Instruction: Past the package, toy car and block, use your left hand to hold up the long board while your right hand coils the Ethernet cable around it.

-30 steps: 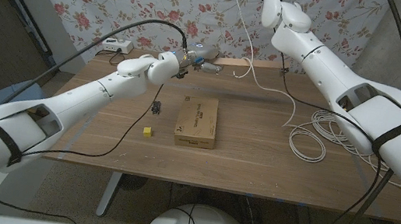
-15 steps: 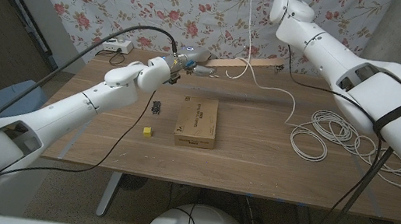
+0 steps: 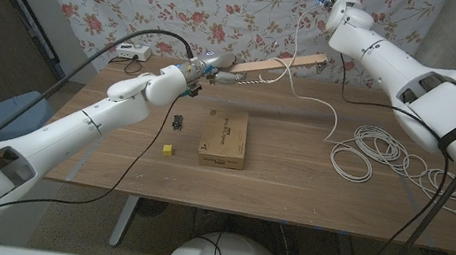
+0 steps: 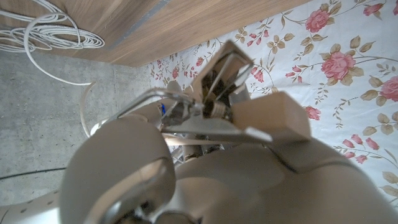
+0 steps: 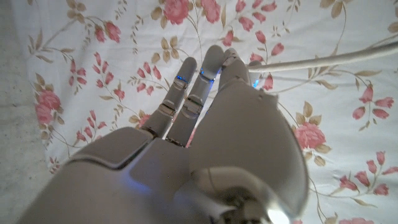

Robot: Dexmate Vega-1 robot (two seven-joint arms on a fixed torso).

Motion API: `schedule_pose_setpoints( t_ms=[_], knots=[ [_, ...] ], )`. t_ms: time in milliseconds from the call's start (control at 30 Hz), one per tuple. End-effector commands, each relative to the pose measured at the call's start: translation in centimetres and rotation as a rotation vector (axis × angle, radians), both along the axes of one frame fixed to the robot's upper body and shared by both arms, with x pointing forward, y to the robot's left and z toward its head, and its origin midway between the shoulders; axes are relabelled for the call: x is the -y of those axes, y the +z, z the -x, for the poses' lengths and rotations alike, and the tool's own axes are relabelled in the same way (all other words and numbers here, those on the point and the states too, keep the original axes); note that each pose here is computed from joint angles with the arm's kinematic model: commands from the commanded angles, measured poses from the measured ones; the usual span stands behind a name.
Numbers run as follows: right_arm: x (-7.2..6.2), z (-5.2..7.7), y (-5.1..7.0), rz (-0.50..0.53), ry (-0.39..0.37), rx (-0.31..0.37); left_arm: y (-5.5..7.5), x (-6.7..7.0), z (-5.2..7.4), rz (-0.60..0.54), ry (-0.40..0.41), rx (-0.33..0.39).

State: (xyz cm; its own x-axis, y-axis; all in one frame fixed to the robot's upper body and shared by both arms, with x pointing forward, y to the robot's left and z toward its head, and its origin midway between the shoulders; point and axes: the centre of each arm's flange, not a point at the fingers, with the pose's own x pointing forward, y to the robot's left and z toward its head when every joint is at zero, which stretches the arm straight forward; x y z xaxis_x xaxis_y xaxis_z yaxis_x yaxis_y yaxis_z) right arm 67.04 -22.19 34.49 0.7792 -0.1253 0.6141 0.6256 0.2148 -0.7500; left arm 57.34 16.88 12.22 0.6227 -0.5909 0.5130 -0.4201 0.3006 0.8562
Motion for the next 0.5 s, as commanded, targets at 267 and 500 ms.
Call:
schedule_pose_setpoints(
  t_ms=[267, 500],
  knots=[
    [8.8, -2.7, -8.4, -0.167, -0.089, -0.392, 0.5, -2.4, 1.9, 0.136, -0.085, -0.056],
    [9.3, -3.7, -11.4, -0.192, -0.054, -0.474, 0.8, -2.5, 1.6, 0.198, -0.124, -0.056]
  ],
)
